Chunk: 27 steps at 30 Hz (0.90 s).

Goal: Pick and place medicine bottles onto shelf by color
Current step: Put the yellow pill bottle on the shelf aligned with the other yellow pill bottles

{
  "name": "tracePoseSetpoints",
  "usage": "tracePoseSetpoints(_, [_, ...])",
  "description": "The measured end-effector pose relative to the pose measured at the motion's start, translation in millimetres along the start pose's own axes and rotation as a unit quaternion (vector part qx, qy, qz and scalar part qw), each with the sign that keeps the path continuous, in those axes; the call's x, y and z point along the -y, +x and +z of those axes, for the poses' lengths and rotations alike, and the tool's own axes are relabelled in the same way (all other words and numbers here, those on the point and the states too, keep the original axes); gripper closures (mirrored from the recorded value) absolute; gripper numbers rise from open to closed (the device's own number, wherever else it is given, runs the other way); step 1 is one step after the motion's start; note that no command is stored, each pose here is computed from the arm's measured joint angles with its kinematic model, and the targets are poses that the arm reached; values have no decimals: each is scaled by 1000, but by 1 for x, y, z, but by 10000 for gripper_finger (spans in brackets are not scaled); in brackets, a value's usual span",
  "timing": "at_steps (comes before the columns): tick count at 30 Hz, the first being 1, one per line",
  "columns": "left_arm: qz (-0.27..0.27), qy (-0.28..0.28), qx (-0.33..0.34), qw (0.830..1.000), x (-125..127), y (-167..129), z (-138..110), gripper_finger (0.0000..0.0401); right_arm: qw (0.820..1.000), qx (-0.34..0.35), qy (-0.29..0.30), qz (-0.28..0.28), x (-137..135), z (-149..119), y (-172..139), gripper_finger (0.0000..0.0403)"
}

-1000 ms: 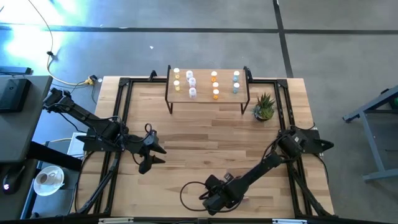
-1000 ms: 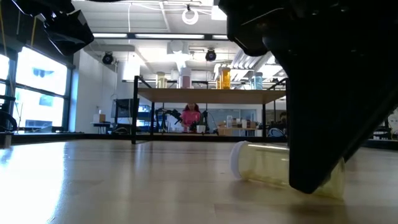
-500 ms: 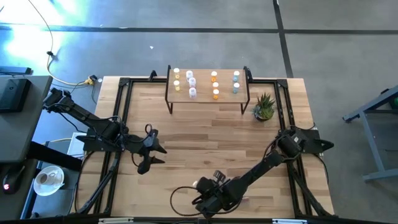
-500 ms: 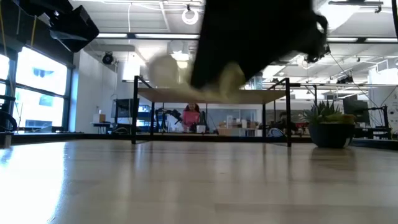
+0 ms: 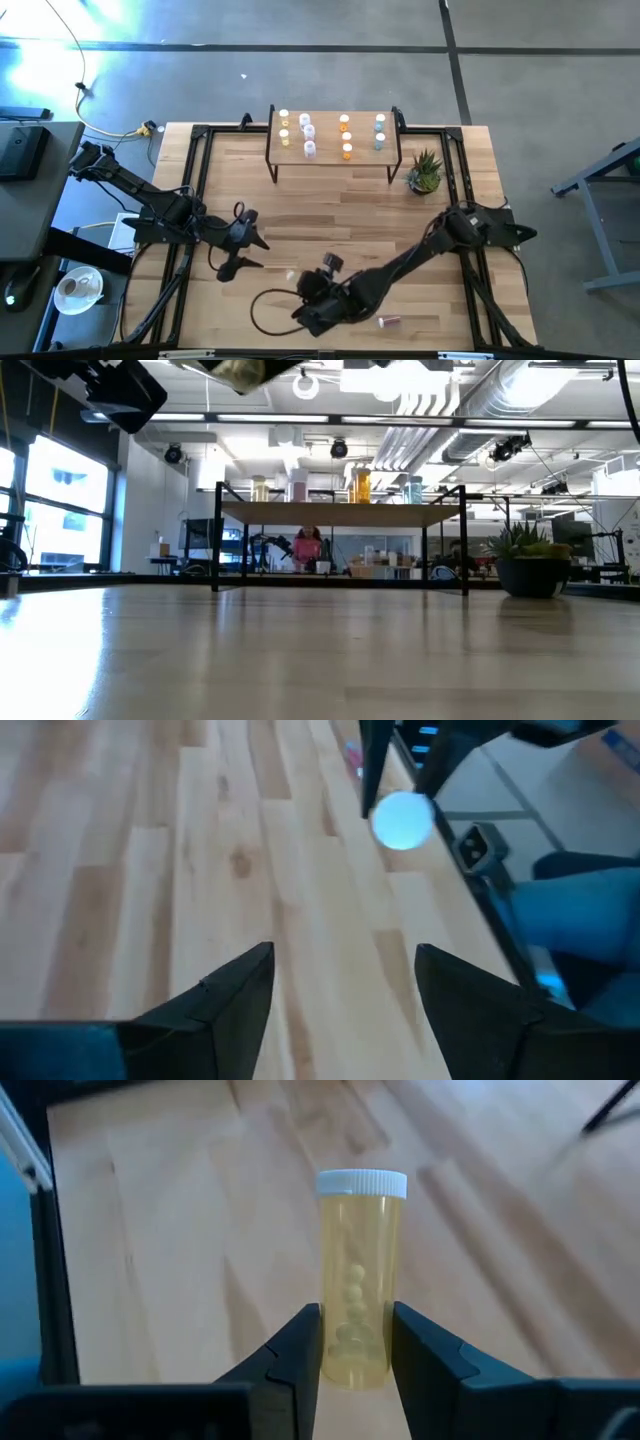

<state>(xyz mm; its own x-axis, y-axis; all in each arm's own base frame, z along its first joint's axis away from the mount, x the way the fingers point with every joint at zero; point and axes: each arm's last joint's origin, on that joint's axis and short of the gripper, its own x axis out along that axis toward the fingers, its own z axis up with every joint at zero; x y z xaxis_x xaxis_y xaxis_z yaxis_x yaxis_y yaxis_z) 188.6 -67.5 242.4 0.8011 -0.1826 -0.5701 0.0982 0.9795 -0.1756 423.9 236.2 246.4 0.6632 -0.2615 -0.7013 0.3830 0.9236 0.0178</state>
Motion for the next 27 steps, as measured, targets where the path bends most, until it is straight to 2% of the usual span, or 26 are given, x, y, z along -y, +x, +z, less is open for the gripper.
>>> tracePoseSetpoints(5, [38,32,19,999,-2,0,2,156,999,14,-31,-3,11,24,1,306])
tracePoseSetpoints(12, [33,71,64,995,1,-1,11,159,998,13,-53,-19,27,42,5,306])
tracePoseSetpoints(16, [43,68,93,992,1,-2,16,159,998,13,-60,-26,34,48,10,306])
tracePoseSetpoints(22, [87,63,106,989,-1,-2,18,160,997,17,-70,-33,43,56,17,306])
tracePoseSetpoints(27, [83,64,104,989,-1,-2,18,160,996,23,-76,-37,50,63,22,306])
